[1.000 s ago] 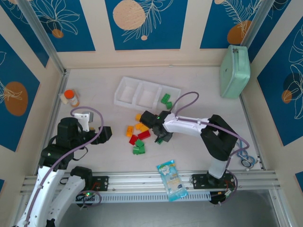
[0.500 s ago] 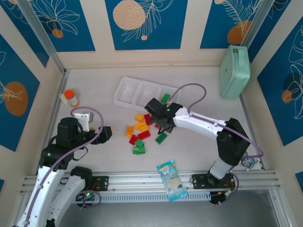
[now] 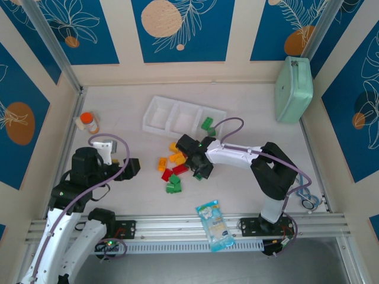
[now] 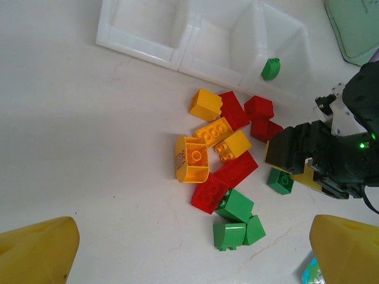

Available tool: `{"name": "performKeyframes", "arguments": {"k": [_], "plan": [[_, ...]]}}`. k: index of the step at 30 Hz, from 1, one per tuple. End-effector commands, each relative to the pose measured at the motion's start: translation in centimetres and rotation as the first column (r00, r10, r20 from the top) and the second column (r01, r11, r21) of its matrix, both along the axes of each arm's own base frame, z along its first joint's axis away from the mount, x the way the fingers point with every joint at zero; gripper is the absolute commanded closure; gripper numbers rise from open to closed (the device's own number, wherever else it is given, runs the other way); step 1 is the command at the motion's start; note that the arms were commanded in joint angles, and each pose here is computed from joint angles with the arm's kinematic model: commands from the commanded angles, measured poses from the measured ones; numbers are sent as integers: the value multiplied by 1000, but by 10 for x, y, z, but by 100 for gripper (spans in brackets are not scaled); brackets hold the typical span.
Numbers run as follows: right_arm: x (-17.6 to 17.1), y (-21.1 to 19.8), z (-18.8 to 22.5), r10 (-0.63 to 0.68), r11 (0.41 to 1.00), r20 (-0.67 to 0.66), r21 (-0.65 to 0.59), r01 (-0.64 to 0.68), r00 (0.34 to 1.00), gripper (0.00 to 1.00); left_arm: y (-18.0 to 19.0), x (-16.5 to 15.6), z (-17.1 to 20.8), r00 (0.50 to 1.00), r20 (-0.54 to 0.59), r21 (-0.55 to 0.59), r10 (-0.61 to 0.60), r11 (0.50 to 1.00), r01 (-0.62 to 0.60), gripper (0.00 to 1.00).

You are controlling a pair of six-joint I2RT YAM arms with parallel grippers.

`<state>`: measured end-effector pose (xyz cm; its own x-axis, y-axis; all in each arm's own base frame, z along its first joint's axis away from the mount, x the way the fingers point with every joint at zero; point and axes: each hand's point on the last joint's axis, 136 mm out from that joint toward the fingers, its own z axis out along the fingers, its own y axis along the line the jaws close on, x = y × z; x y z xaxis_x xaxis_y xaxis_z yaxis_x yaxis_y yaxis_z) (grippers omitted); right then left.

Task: Sort the legos into containers by color

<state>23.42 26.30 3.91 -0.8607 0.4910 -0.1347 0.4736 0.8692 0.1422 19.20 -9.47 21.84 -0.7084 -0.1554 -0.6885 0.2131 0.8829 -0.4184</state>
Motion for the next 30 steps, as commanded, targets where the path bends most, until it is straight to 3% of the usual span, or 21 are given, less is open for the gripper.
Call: {"name": "performKeyframes", "arguments": {"k": [1,13,20,23,30], "plan": [[-10,-1,-23,-12,1000,-58,-23,11,998,41,-6,0,2,999,16,-12,-38,999,38,1],[-20,-31,-15,8,995,-38,-95,-12,999,47,-6,0,3,999,19,-13,-38,999,38,1],[-25,-29,0,32,999,-45,-41,-33,999,32,-6,-1,3,999,18,-14,-39,999,40,1],[-25,-28,-3,29,999,-44,-40,-31,999,30,-6,-1,3,999,20,-14,-37,999,37,0],[-33,-38,-31,19,997,-99,-75,-26,995,42,-6,-1,3,999,20,-13,-39,999,39,0]]}}
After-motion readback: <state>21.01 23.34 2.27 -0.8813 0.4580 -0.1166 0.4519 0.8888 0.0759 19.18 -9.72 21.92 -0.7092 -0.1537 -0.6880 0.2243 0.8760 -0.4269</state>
